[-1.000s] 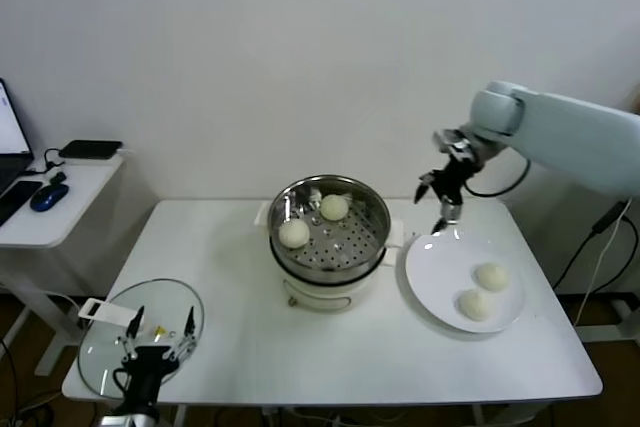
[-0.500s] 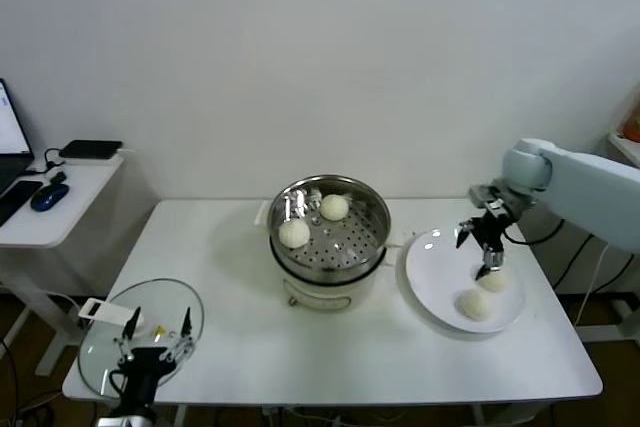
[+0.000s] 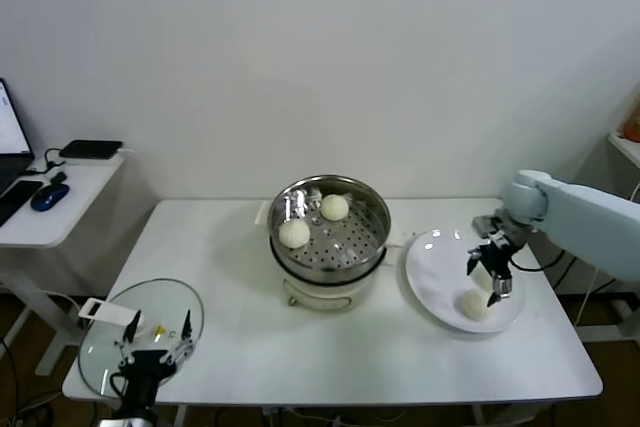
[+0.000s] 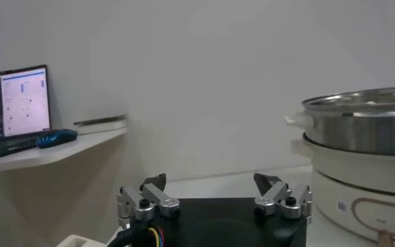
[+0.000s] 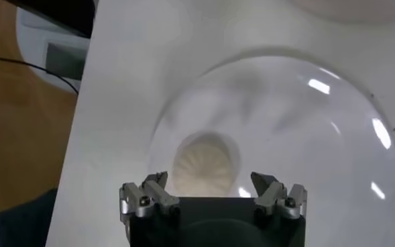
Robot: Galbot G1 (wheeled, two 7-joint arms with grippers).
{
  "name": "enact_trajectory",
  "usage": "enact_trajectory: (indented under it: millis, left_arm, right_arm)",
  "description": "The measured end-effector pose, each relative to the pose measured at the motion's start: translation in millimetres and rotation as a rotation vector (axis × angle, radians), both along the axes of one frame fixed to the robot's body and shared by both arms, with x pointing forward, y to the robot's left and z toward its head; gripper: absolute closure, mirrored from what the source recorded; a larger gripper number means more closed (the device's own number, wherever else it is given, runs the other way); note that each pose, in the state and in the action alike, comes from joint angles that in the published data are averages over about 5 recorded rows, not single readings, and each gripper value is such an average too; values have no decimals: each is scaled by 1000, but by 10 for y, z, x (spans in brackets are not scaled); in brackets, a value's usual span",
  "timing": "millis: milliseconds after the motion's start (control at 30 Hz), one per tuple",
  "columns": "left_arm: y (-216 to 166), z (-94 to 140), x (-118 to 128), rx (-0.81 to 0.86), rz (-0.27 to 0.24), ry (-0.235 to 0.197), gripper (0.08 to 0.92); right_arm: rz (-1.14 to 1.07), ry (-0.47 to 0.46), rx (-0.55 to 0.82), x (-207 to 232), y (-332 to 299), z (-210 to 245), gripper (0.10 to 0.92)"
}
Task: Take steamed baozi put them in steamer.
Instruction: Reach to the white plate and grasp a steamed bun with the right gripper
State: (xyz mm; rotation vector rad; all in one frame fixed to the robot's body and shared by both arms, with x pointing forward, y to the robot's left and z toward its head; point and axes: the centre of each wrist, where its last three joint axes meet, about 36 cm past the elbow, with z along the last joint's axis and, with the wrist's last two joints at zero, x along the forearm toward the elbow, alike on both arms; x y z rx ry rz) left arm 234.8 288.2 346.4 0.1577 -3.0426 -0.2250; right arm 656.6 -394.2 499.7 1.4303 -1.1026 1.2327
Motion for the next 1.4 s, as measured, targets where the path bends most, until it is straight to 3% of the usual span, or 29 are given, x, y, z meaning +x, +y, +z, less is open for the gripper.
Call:
enact_trajectory:
  millis: [633,1400]
  left_arm:
    - [-15,-5,2,0,2,2,177]
    - [-11,-17,12,-2,2,0,177]
  right_arm:
    - [4,9,-10,3,65,-325,200]
    - [4,3,-34,4,26,-387,229]
